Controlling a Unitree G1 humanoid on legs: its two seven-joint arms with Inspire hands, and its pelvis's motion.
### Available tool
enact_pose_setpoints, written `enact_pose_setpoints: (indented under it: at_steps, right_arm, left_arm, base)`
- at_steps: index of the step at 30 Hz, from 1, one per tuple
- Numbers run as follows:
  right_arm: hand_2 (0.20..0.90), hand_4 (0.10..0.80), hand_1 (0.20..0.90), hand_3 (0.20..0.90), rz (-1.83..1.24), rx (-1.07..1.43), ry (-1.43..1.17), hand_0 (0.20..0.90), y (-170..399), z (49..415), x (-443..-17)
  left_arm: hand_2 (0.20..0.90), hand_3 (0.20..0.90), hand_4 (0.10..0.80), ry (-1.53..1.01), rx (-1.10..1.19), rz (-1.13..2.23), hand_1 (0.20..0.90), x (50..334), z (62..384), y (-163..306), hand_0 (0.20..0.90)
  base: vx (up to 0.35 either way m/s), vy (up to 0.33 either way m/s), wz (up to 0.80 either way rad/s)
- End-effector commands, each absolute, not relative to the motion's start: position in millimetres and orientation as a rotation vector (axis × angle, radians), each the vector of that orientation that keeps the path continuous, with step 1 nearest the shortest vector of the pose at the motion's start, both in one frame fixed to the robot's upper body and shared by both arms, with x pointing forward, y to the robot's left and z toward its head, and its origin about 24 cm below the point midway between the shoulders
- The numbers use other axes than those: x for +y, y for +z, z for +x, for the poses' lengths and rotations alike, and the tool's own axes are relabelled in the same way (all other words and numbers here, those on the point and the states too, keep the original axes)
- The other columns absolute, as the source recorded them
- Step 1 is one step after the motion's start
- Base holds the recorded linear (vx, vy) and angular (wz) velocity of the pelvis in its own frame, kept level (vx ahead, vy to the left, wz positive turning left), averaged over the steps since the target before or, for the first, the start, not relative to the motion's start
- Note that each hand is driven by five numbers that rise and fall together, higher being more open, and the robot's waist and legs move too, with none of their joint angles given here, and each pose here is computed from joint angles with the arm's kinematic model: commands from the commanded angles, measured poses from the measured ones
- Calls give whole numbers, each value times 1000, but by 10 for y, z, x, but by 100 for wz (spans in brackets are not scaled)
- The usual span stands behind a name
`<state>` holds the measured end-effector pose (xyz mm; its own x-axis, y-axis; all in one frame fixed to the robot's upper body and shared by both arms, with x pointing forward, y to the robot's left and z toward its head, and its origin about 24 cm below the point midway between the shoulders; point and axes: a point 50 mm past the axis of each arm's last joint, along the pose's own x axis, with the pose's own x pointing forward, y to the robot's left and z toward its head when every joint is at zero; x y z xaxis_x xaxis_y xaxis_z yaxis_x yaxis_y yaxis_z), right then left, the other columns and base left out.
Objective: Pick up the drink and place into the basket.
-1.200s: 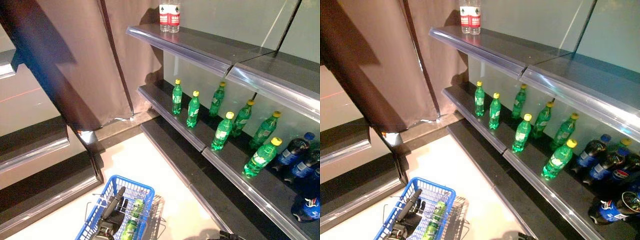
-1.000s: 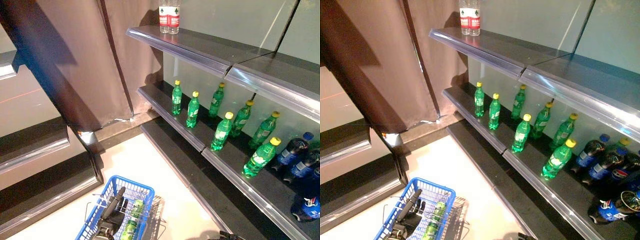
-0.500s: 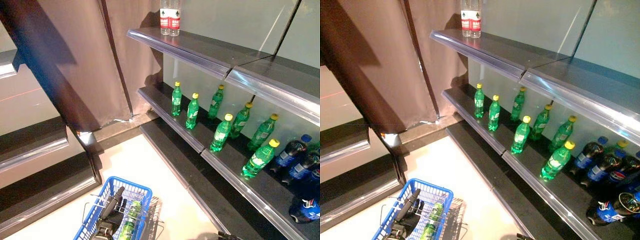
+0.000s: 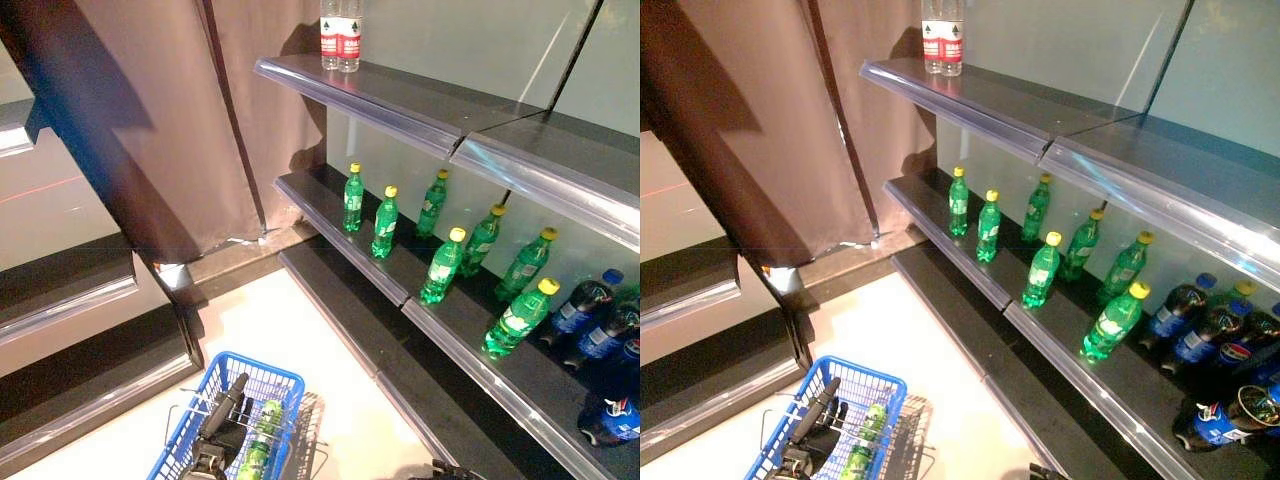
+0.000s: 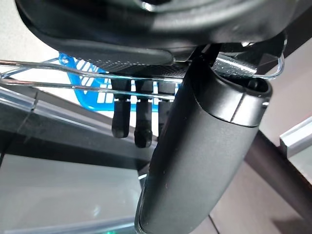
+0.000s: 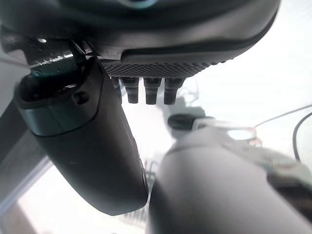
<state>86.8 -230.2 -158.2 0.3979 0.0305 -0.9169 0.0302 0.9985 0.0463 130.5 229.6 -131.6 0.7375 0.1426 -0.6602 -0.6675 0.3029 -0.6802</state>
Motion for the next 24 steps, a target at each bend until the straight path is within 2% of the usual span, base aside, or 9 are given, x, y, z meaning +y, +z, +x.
enact_pose_setpoints:
  at_steps: [1, 7, 14, 19, 24]
  right_arm:
    - [900, 800, 900, 900, 22, 927, 162, 900, -1379, 1358, -2222]
    - [900, 800, 900, 900, -34, 610, 372, 900, -910, 1928, -1839]
    - [900, 800, 900, 900, 31, 235, 503, 900, -217, 2251, -1530]
    - [900, 800, 900, 900, 37, -25, 493, 900, 272, 2402, -1533]
    - [900, 800, 900, 900, -161, -301, 397, 900, 760, 2420, -1693]
  left_arm:
    - [300, 200, 100, 374, 91, -1144, 300, 2504, 2082, -677, 300]
    - [300, 200, 100, 368, 87, -1131, 300, 2455, 2094, -639, 300]
    - [300, 200, 100, 367, 61, -1133, 300, 2448, 2110, -576, 300]
    - [300, 200, 100, 366, 80, -1124, 300, 2427, 2118, -570, 300]
    - [300, 200, 100, 362, 98, -1116, 300, 2424, 2119, -550, 300]
  base:
    - [0, 0, 0]
    - [0, 0, 0]
    - [-4, 1, 1]
    - [0, 0, 0]
    - [0, 0, 0]
